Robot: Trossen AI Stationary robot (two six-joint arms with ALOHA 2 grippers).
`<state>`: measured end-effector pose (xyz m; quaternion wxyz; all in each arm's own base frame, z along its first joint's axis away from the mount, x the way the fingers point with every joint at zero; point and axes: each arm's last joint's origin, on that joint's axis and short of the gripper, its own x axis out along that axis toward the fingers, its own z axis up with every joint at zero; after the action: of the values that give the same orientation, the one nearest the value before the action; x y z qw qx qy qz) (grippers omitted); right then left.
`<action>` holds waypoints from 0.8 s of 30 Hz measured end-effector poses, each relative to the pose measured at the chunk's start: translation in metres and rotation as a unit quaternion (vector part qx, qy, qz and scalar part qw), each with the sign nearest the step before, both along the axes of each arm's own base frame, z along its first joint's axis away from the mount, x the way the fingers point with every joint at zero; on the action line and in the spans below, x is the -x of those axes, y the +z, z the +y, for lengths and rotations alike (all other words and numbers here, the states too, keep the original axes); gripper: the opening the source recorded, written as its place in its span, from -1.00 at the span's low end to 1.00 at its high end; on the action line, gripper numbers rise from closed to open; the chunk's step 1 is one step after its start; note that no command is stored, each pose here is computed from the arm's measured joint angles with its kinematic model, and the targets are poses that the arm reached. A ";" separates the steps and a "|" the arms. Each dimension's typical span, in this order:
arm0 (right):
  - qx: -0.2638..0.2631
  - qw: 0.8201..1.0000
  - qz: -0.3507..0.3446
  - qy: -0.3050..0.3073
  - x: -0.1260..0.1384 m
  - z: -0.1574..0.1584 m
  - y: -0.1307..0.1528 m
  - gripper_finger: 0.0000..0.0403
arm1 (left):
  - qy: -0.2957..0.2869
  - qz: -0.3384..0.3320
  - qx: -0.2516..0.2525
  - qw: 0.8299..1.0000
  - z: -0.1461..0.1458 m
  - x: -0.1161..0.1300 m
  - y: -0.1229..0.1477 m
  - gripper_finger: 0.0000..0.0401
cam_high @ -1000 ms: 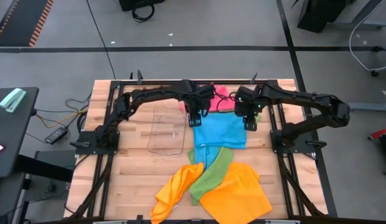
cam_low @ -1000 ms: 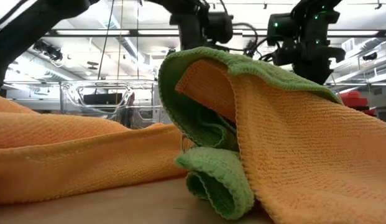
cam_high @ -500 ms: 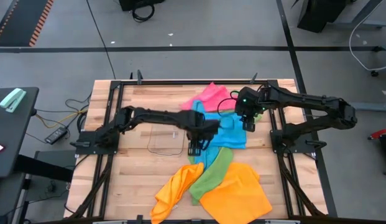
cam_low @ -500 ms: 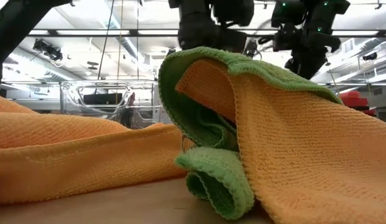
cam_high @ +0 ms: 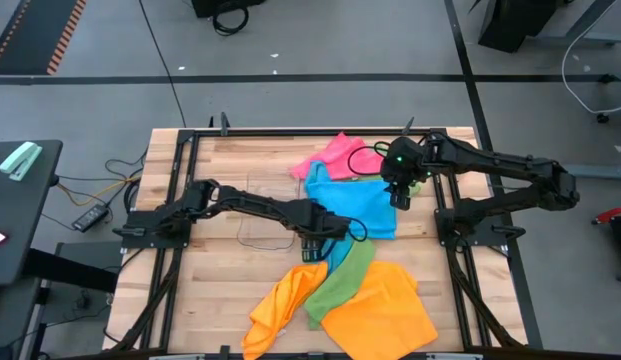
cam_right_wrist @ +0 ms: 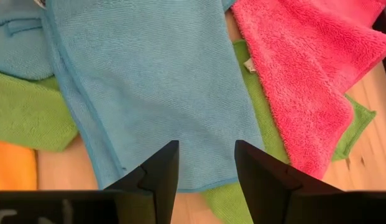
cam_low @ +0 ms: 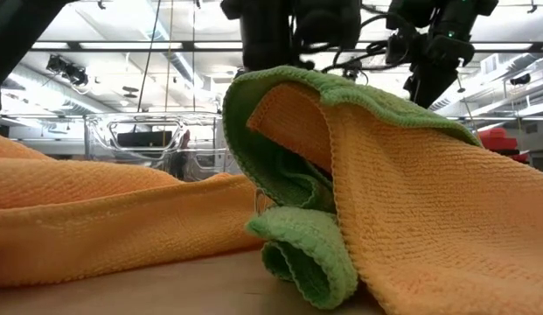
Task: Fold microfiber towels
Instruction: Fold the left blue towel
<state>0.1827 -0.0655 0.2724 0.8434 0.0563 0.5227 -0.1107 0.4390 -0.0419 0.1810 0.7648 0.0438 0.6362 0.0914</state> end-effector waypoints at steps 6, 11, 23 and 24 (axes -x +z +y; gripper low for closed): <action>-0.002 1.000 -0.003 -0.003 0.000 0.001 0.001 -0.18 | 0.009 -0.043 0.005 0.999 0.004 0.017 0.007 -0.14; 0.000 1.000 -0.005 0.010 -0.001 0.005 0.001 -0.18 | 0.009 -0.098 0.012 0.995 0.005 0.027 0.018 -0.12; -0.002 1.000 -0.011 0.009 -0.003 0.007 0.001 -0.18 | 0.008 -0.139 0.002 0.990 -0.009 0.027 0.011 -0.14; -0.002 1.000 -0.011 0.008 -0.003 0.007 0.001 -0.18 | 0.006 -0.139 0.000 0.990 -0.011 0.027 0.011 -0.14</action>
<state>0.1858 -0.0588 0.2738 0.8500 0.0548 0.5139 -0.1019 0.4117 -0.0529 0.1918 0.8450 0.0271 0.5243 0.1016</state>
